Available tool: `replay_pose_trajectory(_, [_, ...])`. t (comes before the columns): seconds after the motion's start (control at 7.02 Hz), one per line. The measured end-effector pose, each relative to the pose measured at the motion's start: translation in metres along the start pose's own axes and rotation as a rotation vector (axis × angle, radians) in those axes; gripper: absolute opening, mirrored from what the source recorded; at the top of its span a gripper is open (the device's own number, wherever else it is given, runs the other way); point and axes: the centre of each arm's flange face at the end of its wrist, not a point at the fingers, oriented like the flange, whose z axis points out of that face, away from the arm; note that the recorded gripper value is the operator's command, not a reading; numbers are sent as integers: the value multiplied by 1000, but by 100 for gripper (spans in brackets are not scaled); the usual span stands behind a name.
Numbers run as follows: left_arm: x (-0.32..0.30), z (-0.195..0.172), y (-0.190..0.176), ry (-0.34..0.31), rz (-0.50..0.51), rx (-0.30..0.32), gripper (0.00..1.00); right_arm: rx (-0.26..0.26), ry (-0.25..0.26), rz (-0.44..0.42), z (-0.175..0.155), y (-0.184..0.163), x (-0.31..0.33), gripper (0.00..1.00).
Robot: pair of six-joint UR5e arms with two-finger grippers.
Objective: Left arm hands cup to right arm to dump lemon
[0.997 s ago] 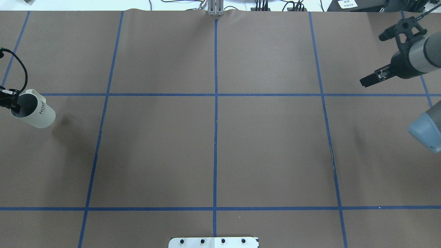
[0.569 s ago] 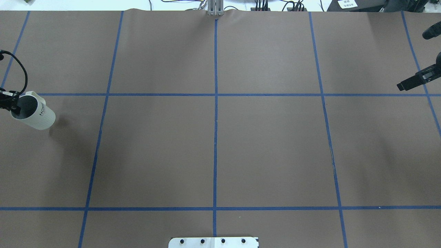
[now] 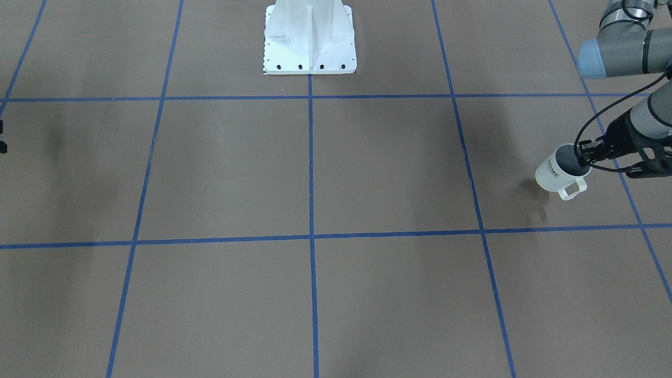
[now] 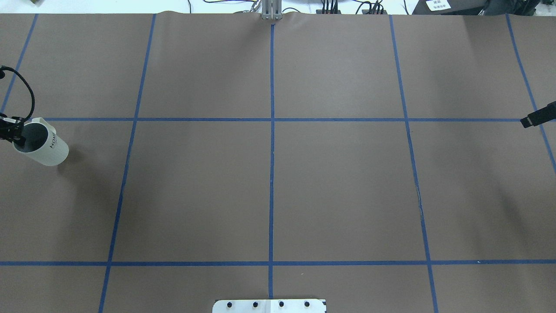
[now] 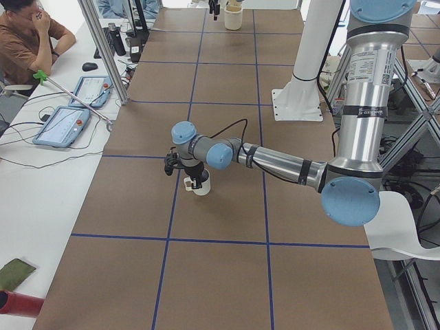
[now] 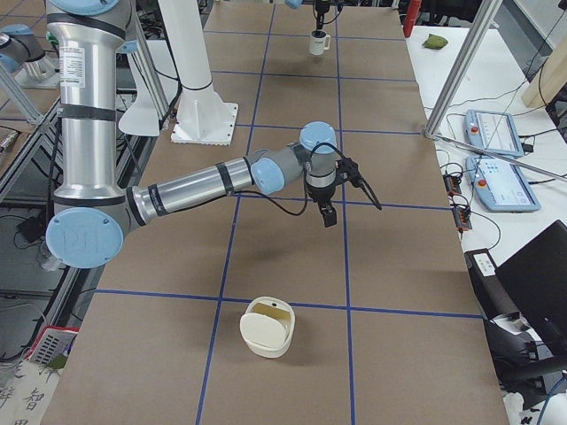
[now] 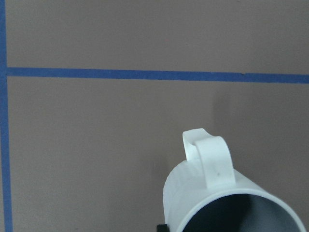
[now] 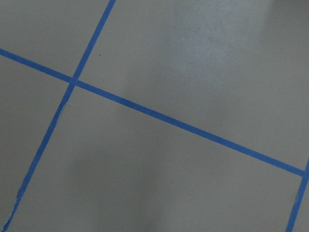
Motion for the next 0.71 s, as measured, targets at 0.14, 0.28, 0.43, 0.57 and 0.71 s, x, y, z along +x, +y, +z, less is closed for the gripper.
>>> replay_pose_trajectory(0.14, [1,-1,0,1,3,1,100,-1,-14,9,-2,2,3,100])
replay_pose_trajectory(0.28, [2,-2,1,3,7,4,100,1,-26,21,-6,3,6,100])
replay_pose_trajectory(0.43, [5,-5,1,6,11,8,100,4,-29,34,-10,4,10,100])
replay_pose_trajectory(0.57, [11,-13,4,17,20,16,100,9,-28,45,-14,4,14,100])
replay_pose_trajectory(0.71, [24,-32,10,35,37,29,100,12,-24,59,-17,6,20,100])
